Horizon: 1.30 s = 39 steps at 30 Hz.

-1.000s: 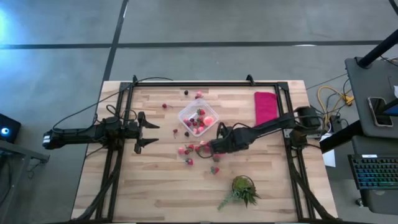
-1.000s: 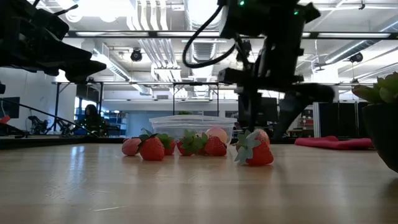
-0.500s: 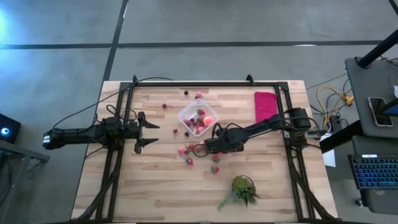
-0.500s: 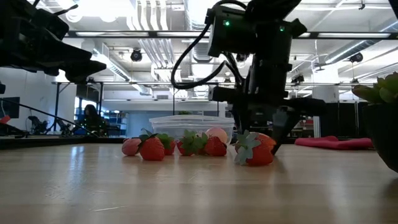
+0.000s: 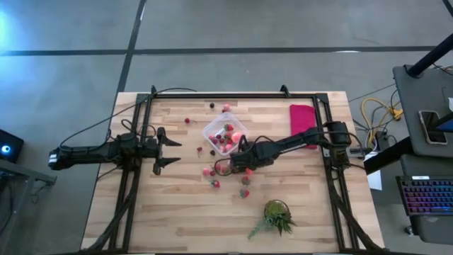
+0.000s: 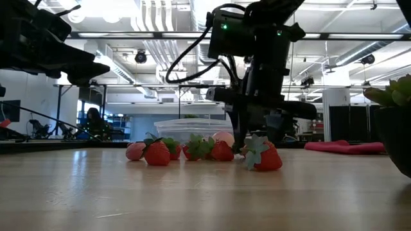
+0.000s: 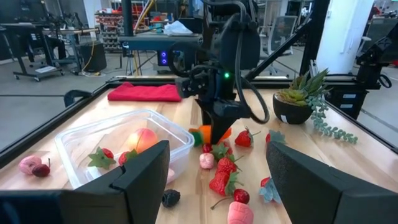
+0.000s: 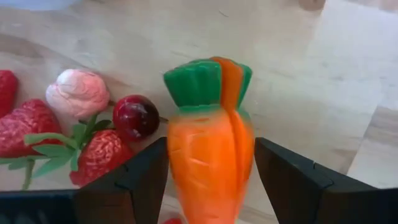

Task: Pick and placing Produce into tupperware
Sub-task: Put the orange carrot into the transparent container

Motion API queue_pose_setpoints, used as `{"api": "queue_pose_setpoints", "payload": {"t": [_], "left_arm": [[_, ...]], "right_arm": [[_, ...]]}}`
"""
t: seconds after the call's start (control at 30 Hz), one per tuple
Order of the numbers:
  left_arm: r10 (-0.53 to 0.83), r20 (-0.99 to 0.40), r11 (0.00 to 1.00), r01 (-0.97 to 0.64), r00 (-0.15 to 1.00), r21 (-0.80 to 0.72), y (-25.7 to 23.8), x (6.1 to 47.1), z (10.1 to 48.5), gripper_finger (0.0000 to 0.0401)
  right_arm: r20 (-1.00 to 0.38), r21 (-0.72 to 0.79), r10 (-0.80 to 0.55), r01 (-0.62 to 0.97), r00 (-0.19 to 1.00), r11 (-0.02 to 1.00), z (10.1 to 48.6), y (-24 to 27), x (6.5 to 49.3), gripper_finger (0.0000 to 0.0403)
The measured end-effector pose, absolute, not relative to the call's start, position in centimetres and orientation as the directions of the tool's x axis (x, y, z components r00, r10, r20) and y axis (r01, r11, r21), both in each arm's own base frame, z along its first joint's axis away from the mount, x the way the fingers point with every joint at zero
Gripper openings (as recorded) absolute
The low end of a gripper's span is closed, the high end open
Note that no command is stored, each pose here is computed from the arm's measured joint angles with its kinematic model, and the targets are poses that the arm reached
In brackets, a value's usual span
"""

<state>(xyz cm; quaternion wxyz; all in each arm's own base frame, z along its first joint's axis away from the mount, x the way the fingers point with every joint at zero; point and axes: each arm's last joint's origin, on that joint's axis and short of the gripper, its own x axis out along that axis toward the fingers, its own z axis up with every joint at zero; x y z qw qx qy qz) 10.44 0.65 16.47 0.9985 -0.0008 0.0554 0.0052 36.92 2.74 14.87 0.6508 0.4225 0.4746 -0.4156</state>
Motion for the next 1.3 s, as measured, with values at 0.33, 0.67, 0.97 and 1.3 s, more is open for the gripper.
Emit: {"api": "queue_pose_setpoints", "payload": {"t": [0.33, 0.67, 0.97, 1.3], "left_arm": [[0.010, -0.113, 1.000, -0.010, 0.994, -0.001, 0.7, 10.4, 16.4, 0.0255], [0.011, -0.111, 1.000, -0.011, 0.994, -0.001, 0.7, 10.4, 16.5, 0.0255], [0.011, -0.111, 1.000, -0.011, 0.994, -0.001, 0.7, 10.4, 16.5, 0.0255], [0.010, -0.110, 1.000, -0.010, 0.994, -0.001, 0.7, 10.4, 16.5, 0.0255]], "right_arm": [[-0.970, 0.132, -0.140, 0.911, 0.200, 0.390, 15.2, 2.7, 36.9, 0.0219], [-0.970, 0.117, -0.141, 0.888, 0.199, 0.446, 15.2, 2.7, 36.8, 0.0179], [-0.960, 0.147, -0.135, 0.850, 0.246, 0.506, 16.6, 2.8, 37.3, 0.0182], [-0.879, 0.268, -0.188, 0.781, 0.438, 0.565, 23.2, 2.1, 38.3, 0.0183]]}}
